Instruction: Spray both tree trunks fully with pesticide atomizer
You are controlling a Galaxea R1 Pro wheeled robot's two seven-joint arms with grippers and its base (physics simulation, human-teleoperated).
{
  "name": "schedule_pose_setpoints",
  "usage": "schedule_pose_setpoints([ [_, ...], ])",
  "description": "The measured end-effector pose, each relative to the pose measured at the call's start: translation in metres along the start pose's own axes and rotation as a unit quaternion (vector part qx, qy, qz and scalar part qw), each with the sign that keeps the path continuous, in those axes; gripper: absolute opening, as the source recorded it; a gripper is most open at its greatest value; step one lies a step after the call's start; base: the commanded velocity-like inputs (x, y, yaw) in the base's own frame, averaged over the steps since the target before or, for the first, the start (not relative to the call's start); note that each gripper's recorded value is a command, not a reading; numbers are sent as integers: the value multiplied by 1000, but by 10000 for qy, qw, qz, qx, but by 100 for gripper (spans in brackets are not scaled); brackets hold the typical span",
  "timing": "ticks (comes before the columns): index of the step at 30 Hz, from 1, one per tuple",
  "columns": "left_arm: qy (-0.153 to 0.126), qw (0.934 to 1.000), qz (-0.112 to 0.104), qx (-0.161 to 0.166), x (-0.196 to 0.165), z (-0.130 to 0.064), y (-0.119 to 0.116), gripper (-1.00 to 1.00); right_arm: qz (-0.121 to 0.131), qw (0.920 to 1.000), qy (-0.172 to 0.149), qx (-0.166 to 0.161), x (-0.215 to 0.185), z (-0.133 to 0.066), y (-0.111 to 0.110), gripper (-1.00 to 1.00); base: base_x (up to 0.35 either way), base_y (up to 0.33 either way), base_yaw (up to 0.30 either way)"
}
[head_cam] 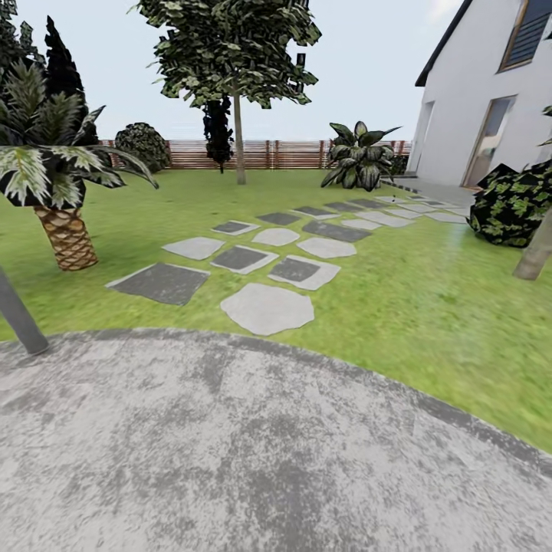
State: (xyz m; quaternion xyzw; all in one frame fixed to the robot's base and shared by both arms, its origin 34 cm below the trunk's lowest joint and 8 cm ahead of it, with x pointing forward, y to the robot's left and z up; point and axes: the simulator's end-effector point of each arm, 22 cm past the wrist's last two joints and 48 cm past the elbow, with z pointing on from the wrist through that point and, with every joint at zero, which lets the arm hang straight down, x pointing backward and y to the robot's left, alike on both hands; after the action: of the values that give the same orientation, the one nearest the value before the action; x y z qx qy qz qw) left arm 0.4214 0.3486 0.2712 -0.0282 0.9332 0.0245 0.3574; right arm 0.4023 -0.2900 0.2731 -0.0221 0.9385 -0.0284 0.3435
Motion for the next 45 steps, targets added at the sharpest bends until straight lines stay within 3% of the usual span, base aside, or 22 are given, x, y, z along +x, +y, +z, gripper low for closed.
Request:
schedule_pose_setpoints([
  [45,0,10000,0,0,0,0,0,100,-8,10000,7,-2,1,0,0,100,340,0,0],
])
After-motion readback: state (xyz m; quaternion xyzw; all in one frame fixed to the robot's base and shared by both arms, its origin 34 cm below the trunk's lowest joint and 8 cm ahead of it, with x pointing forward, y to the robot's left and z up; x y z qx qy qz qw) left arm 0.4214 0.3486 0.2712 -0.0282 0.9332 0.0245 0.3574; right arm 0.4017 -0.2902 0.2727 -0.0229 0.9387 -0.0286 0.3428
